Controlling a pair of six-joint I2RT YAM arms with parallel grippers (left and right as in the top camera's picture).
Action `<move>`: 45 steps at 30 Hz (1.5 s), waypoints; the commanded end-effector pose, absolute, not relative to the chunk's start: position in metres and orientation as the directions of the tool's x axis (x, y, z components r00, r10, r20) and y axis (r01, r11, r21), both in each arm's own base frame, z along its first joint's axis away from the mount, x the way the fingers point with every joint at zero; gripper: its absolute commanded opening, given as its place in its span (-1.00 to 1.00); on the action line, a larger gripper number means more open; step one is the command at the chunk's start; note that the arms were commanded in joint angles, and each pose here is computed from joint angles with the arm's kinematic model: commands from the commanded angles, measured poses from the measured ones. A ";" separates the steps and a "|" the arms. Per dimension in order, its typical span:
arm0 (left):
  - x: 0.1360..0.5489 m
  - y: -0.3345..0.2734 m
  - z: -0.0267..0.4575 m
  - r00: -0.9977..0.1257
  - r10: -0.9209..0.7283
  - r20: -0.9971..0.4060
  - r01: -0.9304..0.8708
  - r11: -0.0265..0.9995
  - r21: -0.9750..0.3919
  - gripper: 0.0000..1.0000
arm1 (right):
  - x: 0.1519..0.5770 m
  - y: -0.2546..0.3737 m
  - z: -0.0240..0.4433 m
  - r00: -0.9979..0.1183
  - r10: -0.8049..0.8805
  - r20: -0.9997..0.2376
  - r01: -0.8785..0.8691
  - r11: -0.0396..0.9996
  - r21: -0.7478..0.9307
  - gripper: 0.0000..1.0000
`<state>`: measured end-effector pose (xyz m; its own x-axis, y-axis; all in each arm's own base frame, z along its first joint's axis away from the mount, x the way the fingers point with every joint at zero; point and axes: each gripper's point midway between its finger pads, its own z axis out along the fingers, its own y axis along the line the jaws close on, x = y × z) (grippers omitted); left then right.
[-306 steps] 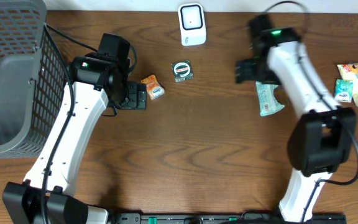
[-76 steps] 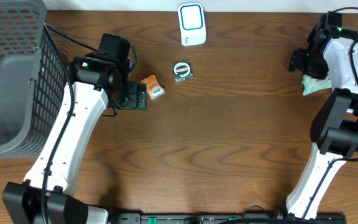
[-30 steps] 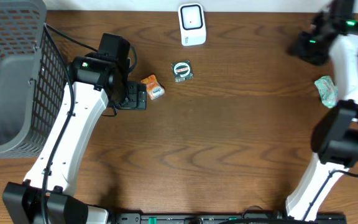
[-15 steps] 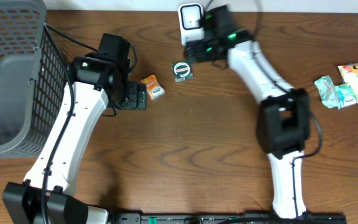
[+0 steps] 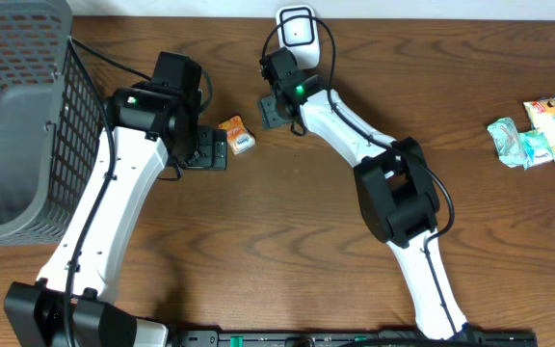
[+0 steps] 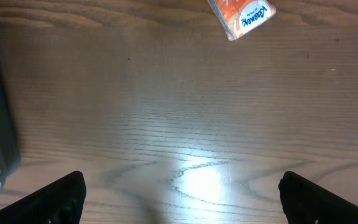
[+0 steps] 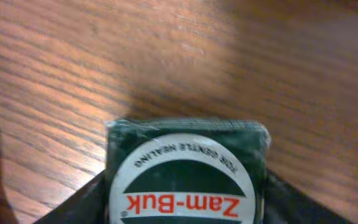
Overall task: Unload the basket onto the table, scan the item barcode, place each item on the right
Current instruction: 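Grasp the Zam-Buk tin with the right gripper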
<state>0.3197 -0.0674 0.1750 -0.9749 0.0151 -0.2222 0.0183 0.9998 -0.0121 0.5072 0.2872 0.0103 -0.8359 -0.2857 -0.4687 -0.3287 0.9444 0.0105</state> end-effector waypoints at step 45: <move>0.319 -0.066 0.173 -0.976 0.011 -0.216 0.012 1.000 -0.006 0.96 | 0.438 0.229 0.009 -0.960 -0.244 -0.136 -0.245 0.969 -0.009 0.55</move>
